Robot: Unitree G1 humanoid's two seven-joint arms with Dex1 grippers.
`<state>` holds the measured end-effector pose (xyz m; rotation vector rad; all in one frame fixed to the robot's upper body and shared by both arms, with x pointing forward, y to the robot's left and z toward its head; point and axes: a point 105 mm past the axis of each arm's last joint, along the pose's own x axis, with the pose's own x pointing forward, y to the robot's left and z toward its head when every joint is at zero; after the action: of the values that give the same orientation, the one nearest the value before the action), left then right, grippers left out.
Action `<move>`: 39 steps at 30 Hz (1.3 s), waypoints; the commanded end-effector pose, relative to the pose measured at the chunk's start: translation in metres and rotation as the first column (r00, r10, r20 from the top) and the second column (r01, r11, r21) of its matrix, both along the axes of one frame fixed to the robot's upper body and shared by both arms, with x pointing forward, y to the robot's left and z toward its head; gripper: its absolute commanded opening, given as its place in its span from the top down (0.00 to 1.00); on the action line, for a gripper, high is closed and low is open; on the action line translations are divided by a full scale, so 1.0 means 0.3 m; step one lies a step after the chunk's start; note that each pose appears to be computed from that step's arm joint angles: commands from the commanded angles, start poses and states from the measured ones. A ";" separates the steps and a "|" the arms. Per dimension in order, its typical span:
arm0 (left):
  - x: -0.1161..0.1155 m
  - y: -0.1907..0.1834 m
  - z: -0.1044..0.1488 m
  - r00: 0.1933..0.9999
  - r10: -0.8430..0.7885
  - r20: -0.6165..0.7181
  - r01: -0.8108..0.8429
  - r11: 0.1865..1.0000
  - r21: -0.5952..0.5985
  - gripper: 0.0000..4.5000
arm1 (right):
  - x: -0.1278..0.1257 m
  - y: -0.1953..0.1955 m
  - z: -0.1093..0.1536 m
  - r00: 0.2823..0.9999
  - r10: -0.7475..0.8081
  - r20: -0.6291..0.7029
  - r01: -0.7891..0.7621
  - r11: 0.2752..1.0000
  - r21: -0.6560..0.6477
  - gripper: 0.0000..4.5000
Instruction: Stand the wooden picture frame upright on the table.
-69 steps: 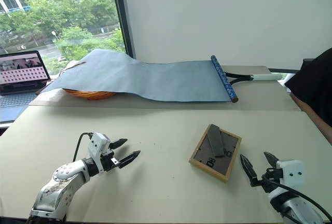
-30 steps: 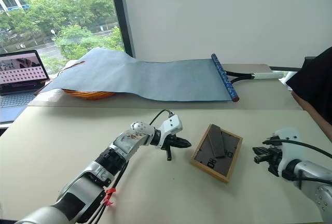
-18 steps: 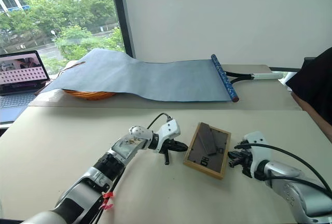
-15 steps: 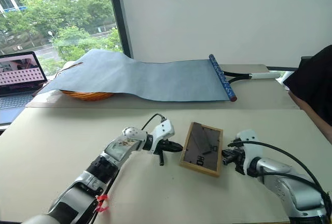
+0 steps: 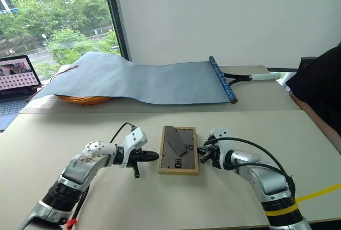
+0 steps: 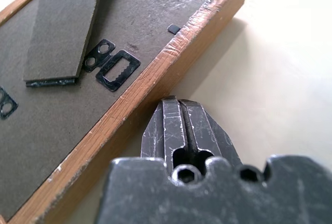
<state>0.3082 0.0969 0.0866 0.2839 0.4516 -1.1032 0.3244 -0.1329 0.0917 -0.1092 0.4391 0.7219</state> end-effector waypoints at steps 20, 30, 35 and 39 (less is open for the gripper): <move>-0.059 0.197 0.241 0.817 0.113 -0.565 -0.419 0.789 -0.449 0.57 | -0.088 -0.203 0.195 0.966 0.234 0.113 -0.229 0.972 -0.059 1.00; -0.145 0.023 0.017 0.631 0.113 -0.768 -0.382 0.907 -0.180 0.01 | -0.067 -0.173 0.009 0.926 0.366 0.092 -0.319 0.890 -0.327 1.00; -0.117 -0.050 -0.062 0.574 0.214 -0.790 -0.449 0.889 -0.086 0.01 | -0.042 -0.145 -0.018 0.912 0.398 0.100 -0.341 0.872 -0.352 1.00; -0.117 -0.124 -0.070 0.558 0.200 -0.806 -0.446 0.891 -0.088 0.01 | -0.045 -0.086 -0.032 0.892 0.440 0.105 -0.387 0.862 -0.327 1.00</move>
<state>0.2828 0.0680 0.0951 -0.6031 0.9346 -0.9072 0.3141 -0.1739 0.0860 -0.5646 0.3684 1.0034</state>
